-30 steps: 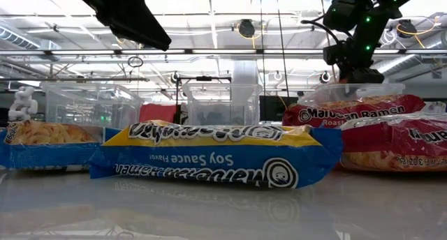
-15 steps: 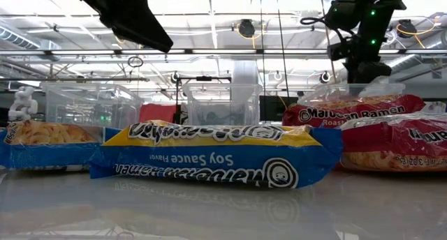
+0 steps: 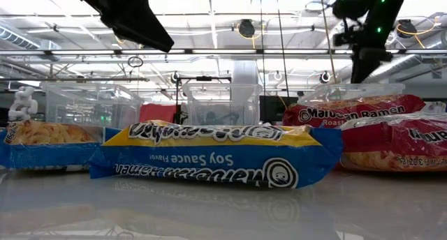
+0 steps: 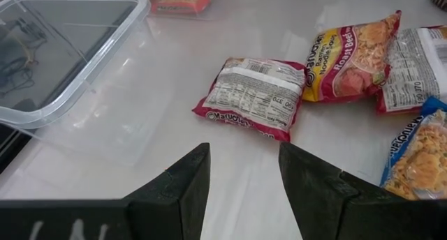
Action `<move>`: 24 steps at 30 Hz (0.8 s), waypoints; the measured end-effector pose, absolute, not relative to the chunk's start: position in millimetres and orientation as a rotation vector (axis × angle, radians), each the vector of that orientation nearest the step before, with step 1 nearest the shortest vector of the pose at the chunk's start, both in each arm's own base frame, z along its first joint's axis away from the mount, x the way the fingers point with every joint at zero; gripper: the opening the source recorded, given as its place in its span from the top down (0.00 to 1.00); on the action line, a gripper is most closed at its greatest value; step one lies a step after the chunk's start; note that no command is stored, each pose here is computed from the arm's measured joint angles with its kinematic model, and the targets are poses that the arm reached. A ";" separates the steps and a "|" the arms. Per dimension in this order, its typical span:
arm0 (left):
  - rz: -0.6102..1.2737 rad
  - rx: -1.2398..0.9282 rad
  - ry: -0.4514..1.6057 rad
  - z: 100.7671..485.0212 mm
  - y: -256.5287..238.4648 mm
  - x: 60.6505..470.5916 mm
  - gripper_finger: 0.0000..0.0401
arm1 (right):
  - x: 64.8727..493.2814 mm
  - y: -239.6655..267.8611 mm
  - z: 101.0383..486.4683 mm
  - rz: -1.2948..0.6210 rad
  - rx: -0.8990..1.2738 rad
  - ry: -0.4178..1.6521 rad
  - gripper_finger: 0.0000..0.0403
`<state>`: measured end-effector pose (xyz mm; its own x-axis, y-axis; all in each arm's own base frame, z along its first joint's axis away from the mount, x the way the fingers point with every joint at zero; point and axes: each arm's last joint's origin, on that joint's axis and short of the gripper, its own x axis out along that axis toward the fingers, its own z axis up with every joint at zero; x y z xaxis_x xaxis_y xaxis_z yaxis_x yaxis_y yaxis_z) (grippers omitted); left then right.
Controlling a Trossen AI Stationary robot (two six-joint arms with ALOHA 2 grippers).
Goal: Sort Maruchan noodles
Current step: Put the top red noodle pack into the middle transparent bin
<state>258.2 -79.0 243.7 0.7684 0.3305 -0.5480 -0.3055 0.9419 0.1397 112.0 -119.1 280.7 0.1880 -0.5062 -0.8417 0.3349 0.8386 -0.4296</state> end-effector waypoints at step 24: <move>0.248 0.227 0.561 218.2 -93.1 291.7 0.56 | 145.4 -37.9 317.0 -0.513 0.057 0.758 0.69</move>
